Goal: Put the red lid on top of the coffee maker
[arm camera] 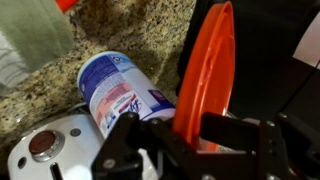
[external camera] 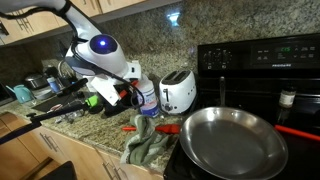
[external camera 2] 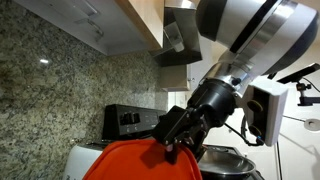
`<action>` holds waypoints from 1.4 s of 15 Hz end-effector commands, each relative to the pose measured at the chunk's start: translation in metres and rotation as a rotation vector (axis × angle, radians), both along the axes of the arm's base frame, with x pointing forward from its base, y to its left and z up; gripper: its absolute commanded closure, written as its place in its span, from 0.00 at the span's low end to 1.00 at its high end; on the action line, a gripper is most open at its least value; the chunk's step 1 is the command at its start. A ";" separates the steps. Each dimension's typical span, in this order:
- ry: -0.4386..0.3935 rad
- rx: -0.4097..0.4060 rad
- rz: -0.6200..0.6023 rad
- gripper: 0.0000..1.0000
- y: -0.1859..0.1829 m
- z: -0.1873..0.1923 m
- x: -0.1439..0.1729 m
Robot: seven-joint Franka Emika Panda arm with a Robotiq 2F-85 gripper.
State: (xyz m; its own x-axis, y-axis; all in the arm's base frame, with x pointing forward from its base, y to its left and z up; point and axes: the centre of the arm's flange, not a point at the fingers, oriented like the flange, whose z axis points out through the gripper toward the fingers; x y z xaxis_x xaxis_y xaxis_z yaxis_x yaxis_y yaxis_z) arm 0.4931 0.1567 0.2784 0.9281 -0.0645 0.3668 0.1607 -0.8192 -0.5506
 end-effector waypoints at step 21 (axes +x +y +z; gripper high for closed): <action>-0.166 0.130 0.034 1.00 0.061 0.035 0.009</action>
